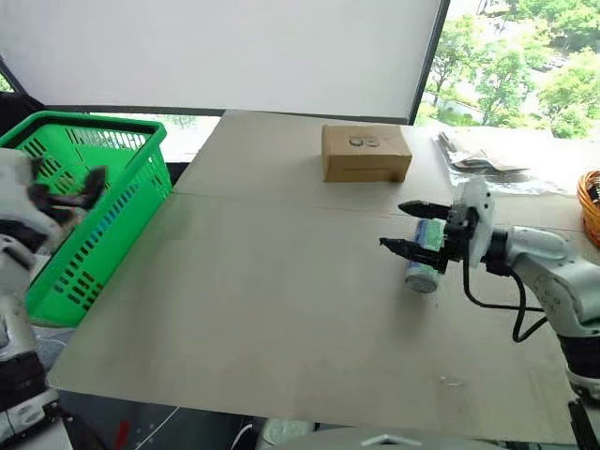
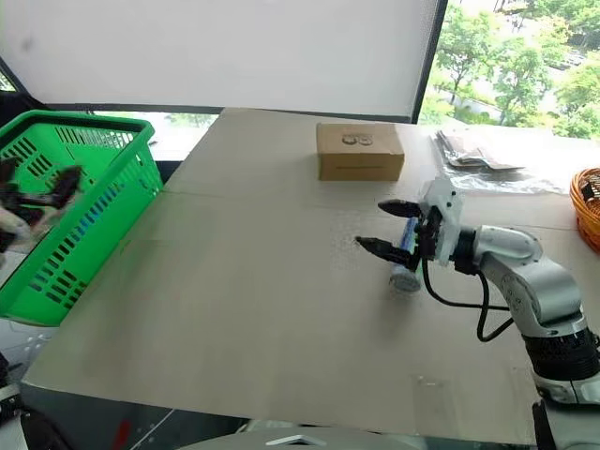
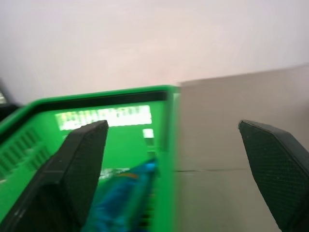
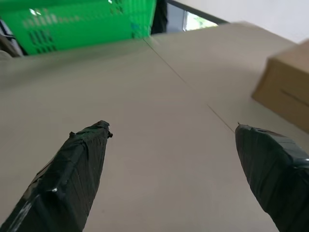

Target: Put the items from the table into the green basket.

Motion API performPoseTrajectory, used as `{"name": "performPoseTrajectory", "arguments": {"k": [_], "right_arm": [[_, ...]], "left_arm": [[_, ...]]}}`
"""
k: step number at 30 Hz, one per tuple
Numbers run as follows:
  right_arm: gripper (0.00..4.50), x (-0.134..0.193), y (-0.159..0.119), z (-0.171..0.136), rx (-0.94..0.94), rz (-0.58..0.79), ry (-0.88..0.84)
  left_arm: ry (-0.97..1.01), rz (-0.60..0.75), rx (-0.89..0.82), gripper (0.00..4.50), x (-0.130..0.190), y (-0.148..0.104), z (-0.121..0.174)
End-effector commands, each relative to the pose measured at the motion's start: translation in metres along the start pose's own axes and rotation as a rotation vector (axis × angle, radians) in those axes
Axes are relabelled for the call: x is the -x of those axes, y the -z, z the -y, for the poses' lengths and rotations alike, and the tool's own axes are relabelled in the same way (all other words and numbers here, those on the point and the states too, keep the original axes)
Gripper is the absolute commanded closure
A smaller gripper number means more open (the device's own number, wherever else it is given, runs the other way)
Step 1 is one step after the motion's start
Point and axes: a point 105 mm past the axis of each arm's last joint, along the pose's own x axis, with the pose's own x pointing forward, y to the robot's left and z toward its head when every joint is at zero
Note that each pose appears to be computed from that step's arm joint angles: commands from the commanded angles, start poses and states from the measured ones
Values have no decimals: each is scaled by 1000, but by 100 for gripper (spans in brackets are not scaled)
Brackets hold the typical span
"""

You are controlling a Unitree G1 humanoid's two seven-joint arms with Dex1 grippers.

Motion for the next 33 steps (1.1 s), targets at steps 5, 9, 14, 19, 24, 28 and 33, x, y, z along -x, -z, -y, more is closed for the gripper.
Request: {"name": "performPoseTrajectory", "arguments": {"k": [5,9,14,19,24,28,33], "right_arm": [[0,19,2,1,12,2,95],[0,34,2,4,18,11,155],[0,56,12,-1,18,-26,215],[0,53,11,-3,-10,-6,271],[0,16,22,-1,-135,-9,399],[0,-12,30,2,-227,-33,472],[0,-32,54,20,-366,-193,613]], "left_arm": [[478,6,13,6,-30,-8,127],[535,-65,68,6,-67,8,177],[589,-96,194,6,-111,4,245],[622,-72,213,6,-116,-5,261],[584,-56,105,6,-105,-1,212],[627,-10,25,6,-77,-10,176],[758,67,-92,6,-23,-35,151]]}}
